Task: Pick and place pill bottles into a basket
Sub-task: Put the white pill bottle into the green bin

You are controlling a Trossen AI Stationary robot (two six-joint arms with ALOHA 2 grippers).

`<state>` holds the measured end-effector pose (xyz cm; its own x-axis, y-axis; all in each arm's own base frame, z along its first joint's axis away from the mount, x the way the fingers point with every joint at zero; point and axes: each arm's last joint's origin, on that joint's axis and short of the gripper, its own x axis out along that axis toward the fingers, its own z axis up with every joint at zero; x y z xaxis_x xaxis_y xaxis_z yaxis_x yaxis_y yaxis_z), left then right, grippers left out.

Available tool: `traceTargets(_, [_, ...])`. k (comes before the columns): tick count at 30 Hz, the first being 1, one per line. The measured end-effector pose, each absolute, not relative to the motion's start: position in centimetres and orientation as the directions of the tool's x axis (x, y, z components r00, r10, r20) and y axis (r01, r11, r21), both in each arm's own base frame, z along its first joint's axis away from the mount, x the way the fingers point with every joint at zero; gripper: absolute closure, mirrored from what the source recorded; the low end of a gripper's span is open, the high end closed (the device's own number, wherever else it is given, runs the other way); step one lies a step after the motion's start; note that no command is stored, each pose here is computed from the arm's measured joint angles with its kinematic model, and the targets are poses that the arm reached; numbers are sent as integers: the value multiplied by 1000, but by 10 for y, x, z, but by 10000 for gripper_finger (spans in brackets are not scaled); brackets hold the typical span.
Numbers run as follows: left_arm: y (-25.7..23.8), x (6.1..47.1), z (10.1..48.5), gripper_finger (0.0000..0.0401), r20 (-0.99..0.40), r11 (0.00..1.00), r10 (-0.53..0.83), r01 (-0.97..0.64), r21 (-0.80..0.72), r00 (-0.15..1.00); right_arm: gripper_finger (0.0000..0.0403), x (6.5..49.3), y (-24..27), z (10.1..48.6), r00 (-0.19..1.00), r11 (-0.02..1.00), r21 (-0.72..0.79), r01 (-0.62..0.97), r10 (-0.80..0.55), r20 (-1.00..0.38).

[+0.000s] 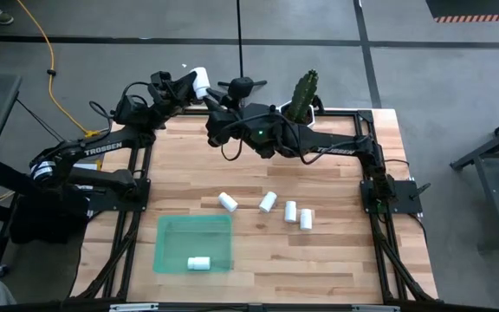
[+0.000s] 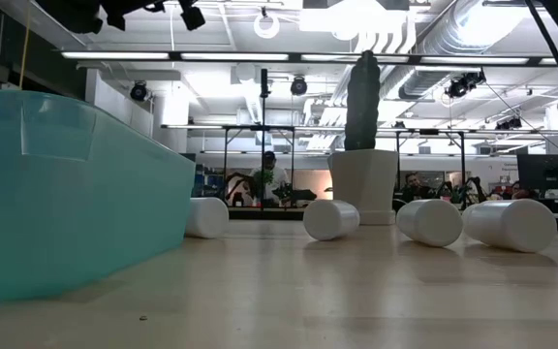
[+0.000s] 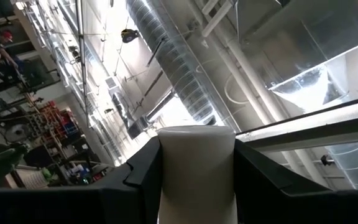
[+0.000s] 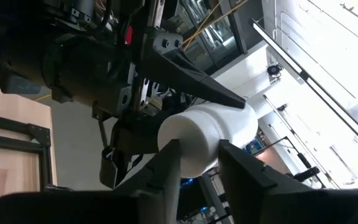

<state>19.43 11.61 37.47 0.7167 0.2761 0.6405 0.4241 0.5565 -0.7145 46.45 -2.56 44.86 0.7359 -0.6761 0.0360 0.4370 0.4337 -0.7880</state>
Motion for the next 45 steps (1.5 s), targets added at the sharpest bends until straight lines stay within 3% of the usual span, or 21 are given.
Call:
traceTargets(10, [115,193,378,210,666,567,269,445,-693,696,217,465,-25,449,746,425,-796,430,-664,48])
traceTargets(16, [117,196,391,210,691,585,247,464,-665,679,189,465,-30,453,754,406,-800,441,-651,86])
traceTargets(30, [114,200,426,210,697,635,58,513,-578,714,187,464,-28,462,767,286,-870,402,-623,150])
traceTargets(45, [110,206,427,210,670,628,34,506,-592,741,194,463,-25,461,734,253,-882,398,-664,141])
